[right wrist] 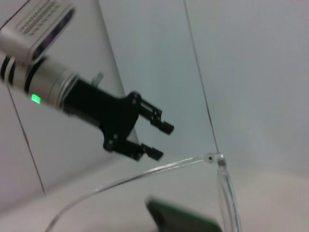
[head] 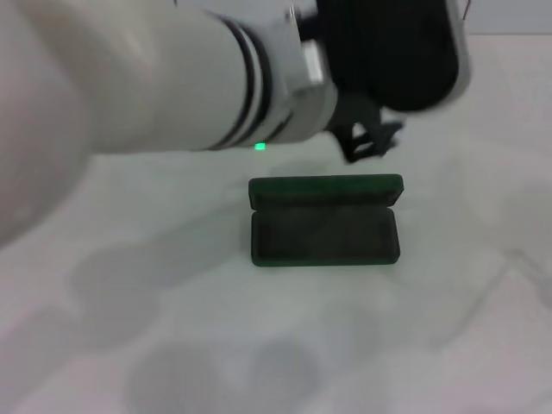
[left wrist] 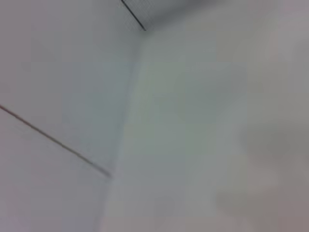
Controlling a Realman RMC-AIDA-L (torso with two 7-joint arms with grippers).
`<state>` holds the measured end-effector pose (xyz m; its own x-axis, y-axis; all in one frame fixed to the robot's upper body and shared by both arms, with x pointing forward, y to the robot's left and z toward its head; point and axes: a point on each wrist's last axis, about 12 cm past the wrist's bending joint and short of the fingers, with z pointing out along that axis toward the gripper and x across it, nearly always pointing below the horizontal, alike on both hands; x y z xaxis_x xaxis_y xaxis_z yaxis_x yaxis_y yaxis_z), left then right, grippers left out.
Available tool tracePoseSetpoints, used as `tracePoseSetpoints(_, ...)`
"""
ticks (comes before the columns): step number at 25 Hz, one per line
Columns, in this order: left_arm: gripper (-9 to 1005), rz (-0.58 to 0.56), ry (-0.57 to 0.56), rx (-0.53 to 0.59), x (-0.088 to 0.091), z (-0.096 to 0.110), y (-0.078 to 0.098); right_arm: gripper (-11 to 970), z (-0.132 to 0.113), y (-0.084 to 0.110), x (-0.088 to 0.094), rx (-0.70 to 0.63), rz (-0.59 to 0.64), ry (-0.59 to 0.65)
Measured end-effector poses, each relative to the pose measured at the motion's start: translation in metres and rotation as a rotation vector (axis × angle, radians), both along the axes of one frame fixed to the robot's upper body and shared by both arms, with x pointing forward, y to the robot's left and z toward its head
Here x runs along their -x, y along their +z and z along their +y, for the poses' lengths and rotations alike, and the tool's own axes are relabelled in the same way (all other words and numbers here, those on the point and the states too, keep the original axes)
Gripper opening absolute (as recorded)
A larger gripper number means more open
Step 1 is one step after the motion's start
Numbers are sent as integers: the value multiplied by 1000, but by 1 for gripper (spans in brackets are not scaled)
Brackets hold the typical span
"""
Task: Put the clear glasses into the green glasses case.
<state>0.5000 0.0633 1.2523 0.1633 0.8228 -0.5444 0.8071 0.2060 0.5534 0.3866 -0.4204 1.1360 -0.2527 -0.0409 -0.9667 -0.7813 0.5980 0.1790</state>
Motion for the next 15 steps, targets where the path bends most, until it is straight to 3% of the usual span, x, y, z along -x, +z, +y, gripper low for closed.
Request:
tracePoseSetpoints(4,514,52,14,190,0,3,23,118,17,-4,-21,-139,-99,42)
tracePoseSetpoints(5,515,82,23,237,-3,7,26,118,36,-7,-44,-202,-137,102)
tracePoseSetpoints(10,493,187,-27,516,-12,52,42,118,68,-8,-92,-238,-138,166)
tracePoseSetpoints(13,280,192,-79,645,-18,78,46,118,72,-6,-101,-227,-143,179)
tracePoseSetpoints(15,198,201,-87,666,-20,83,44,118,72,-5,-102,-225,-145,184)
